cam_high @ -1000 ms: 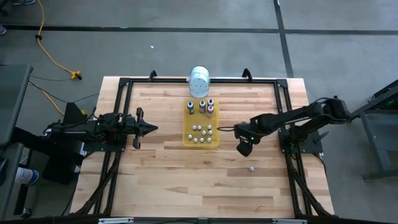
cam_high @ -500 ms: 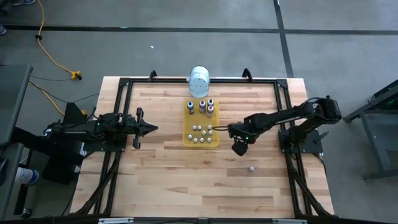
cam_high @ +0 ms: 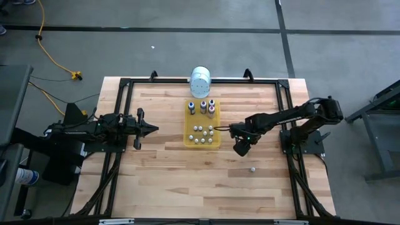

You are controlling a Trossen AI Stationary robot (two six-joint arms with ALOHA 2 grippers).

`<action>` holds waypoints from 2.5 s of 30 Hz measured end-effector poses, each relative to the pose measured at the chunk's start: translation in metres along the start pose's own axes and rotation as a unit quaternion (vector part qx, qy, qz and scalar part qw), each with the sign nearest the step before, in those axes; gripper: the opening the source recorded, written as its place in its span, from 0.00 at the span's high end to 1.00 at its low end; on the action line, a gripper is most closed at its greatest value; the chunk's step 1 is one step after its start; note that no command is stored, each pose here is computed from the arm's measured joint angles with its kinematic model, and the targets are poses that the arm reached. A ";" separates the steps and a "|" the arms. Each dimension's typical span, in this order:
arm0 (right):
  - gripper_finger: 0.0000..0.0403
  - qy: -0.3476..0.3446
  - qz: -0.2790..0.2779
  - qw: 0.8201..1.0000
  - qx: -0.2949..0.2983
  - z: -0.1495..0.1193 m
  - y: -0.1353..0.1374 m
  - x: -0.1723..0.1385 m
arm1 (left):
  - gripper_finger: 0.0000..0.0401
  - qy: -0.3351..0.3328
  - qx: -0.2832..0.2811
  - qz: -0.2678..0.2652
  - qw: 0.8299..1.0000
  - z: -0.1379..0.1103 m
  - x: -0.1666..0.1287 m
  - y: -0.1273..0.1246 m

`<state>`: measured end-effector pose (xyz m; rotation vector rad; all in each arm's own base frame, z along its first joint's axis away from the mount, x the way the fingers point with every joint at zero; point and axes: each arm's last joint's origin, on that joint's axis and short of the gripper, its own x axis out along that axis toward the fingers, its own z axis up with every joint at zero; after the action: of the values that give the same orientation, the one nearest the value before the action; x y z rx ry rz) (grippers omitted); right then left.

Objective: Pick & Place food coloring
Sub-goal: Put the small brown coloring bottle in the yellow transparent bin

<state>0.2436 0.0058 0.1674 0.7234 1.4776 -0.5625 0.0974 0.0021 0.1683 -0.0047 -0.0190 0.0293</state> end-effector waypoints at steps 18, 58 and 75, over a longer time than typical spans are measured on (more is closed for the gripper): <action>0.65 0.014 -0.003 1.000 -0.003 0.002 0.002 0.009 | 1.00 0.000 0.000 0.000 1.000 0.000 0.000 0.000; 0.87 -0.049 0.039 0.996 -0.062 0.013 0.013 -0.071 | 1.00 0.000 0.000 0.000 1.000 0.000 0.000 0.000; 0.86 -0.144 0.081 0.974 -0.153 0.046 0.033 -0.152 | 1.00 0.000 0.000 0.000 1.000 0.000 0.000 0.000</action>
<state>0.2939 -0.0192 0.3192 0.4891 1.1872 -0.2906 0.0974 0.0022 0.1683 -0.0047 -0.0186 0.0297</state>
